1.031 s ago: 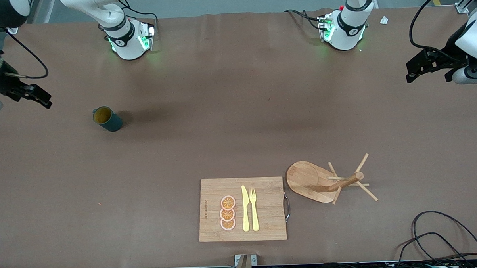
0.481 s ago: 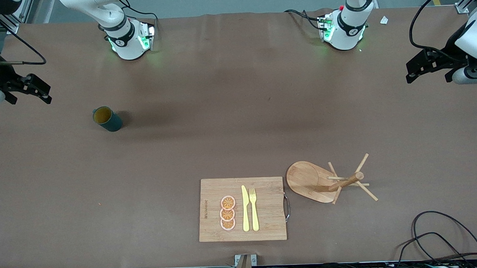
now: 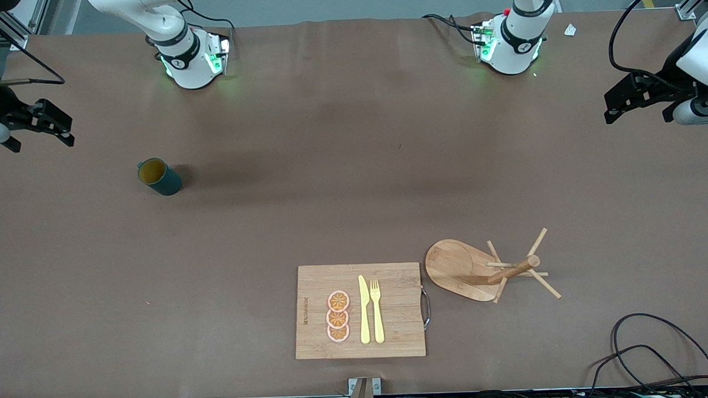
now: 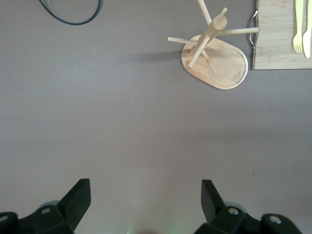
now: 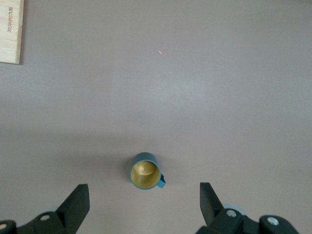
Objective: Transfer cup from left to right arm and place
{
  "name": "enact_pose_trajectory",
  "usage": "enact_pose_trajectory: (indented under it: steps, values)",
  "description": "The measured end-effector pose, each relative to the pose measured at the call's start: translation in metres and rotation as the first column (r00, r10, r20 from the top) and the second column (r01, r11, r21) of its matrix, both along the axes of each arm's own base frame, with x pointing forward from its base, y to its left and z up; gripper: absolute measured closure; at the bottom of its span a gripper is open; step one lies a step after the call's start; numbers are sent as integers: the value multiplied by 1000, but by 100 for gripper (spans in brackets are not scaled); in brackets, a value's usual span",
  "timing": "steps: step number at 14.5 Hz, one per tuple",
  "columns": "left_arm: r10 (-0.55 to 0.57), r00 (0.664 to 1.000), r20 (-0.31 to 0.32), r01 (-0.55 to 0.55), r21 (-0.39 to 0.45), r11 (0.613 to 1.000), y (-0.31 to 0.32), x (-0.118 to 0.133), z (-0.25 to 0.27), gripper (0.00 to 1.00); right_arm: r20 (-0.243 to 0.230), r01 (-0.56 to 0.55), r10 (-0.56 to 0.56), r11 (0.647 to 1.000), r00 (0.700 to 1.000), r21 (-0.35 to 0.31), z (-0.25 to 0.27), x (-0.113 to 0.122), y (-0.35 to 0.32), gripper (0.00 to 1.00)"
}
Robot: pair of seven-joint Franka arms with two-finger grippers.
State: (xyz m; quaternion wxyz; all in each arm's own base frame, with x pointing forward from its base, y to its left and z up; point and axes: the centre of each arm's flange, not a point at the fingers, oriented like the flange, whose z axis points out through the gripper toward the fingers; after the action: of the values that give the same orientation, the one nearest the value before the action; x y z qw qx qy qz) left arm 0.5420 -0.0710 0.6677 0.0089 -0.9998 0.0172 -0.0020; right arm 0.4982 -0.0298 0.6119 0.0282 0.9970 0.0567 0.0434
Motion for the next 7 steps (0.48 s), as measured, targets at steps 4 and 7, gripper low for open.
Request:
enact_pose_trajectory:
  steps: [4, 7]
  values:
    - [0, 1000, 1, 0, 1, 1000, 1, 0, 1, 0, 8, -3, 3, 1000, 1000, -1, 4, 0, -3, 0]
    - [-6, 1000, 3, 6, 1, 1000, 1, 0, 1, 0, 6, -3, 3, 1000, 1000, -1, 5, 1, -3, 0]
